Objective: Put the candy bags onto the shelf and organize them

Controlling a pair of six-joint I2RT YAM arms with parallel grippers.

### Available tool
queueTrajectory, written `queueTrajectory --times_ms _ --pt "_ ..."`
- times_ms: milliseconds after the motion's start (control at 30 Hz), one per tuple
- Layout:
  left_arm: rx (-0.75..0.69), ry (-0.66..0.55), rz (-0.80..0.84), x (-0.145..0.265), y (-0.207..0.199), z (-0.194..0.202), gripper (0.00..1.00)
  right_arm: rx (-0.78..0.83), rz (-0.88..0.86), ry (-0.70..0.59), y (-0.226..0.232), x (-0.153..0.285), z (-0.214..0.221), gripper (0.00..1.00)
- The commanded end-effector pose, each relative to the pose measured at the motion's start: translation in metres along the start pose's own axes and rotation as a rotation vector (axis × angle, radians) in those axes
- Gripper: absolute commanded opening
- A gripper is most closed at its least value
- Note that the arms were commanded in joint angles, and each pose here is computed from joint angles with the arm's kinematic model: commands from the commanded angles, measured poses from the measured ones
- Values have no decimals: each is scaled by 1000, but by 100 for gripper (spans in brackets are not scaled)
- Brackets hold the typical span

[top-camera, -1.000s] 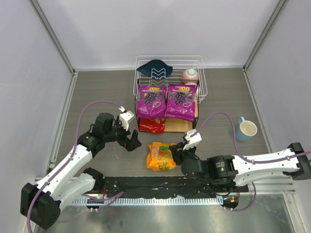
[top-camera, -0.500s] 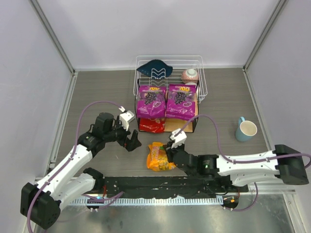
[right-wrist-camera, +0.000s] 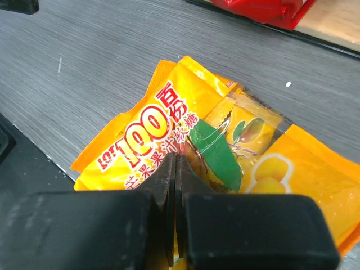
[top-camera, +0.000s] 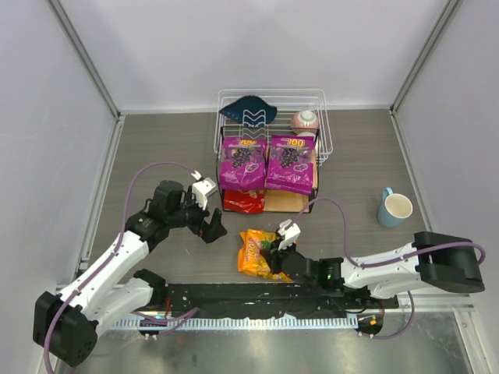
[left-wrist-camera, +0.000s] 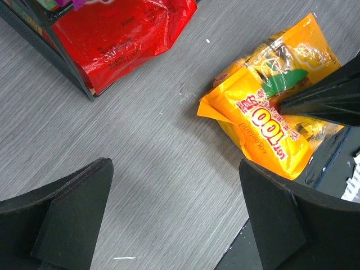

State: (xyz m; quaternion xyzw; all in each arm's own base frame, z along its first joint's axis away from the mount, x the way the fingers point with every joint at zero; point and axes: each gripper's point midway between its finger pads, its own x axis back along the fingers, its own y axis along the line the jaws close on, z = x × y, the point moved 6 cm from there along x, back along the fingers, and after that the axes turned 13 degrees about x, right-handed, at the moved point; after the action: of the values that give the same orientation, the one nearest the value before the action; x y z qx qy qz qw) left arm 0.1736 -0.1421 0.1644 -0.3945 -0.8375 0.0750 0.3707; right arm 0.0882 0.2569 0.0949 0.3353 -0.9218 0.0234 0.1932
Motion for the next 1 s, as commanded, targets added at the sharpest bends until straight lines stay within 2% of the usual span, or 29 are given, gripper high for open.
queueTrajectory --times_ms 0,167,267,333,400,433,467,500,533,633,700,900,967 --pt "-28 -20 2 1 0 -6 100 -73 -25 -30 10 7 18 1" --pt "-28 -20 2 1 0 -6 100 -66 -2 -37 10 5 26 1" --pt "-28 -20 0 1 0 -6 100 -31 5 -51 15 4 14 1" --pt "-28 -24 -1 1 0 -6 100 -16 7 -80 20 8 -9 4" --pt "-29 -22 4 1 0 -6 100 56 21 -103 19 13 -31 10" --pt "-30 -25 2 2 0 -6 100 67 8 -131 19 20 -45 19" --pt "-30 -24 4 2 0 -6 100 93 12 -137 15 21 -53 22" --pt "-32 -26 5 2 -1 -6 100 156 -34 -108 16 24 -57 33" --pt "-31 -24 4 2 -1 -7 100 152 -68 -114 13 29 -66 40" --pt "-29 -25 2 2 -1 -7 99 171 -143 -59 -1 32 -62 51" --pt "-30 -25 6 2 -1 -6 100 168 -94 -35 -17 32 -52 56" --pt "-28 -22 5 2 -1 -6 100 52 176 -73 -57 32 -48 59" --pt "-28 -22 5 2 -1 -7 100 21 236 -90 -63 31 -50 54"
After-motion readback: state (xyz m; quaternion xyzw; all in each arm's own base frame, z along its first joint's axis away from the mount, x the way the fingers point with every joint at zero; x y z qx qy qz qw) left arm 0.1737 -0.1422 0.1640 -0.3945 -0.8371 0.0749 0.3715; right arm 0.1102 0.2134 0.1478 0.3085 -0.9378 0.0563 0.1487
